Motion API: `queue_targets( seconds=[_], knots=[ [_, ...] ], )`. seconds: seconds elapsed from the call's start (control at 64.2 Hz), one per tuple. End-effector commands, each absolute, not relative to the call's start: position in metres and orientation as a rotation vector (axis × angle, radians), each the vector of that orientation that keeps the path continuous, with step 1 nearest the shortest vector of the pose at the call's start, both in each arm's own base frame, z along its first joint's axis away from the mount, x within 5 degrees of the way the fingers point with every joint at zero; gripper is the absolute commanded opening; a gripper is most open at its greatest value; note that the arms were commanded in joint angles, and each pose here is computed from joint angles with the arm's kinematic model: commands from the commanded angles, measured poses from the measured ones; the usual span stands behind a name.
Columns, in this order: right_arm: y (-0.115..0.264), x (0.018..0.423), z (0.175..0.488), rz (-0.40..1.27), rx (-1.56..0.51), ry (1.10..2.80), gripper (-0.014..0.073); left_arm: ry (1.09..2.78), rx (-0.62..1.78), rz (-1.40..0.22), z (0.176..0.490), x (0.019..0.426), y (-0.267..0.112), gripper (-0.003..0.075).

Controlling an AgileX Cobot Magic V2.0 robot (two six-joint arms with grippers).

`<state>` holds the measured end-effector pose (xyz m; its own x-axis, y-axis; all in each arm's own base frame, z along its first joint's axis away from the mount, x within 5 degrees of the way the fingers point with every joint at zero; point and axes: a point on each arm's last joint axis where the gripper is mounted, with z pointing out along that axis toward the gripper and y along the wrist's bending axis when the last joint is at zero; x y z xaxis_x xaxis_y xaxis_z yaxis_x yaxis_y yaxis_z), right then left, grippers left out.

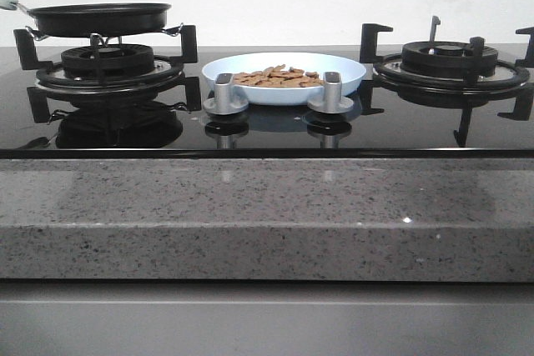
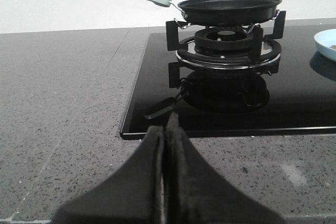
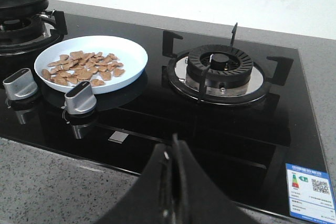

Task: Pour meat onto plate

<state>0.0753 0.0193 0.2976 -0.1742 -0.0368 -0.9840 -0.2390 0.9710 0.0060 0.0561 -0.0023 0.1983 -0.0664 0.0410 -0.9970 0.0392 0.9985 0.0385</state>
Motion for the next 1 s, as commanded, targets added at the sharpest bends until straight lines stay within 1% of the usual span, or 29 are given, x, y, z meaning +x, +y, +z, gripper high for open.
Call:
queue_targets(
  seconds=[0.0, 0.763, 0.872, 0.981],
  knots=[
    [0.018, 0.075, 0.313, 0.168, -0.194, 1.642, -0.0071, 1.546, 0.036, -0.012, 0.204, 0.055, -0.002, -0.0020],
    [0.018, 0.075, 0.313, 0.164, -0.196, 1.641, -0.0071, 1.546, 0.036, -0.012, 0.204, 0.055, -0.002, -0.0020],
    [0.016, 0.075, 0.302, 0.144, -0.180, 1.597, -0.0071, 1.546, 0.036, -0.012, 0.204, 0.055, -0.002, -0.0020],
    [0.012, 0.073, 0.283, 0.129, -0.116, 1.544, -0.0071, 1.546, 0.036, -0.012, 0.204, 0.055, -0.002, -0.0020]
  ],
)
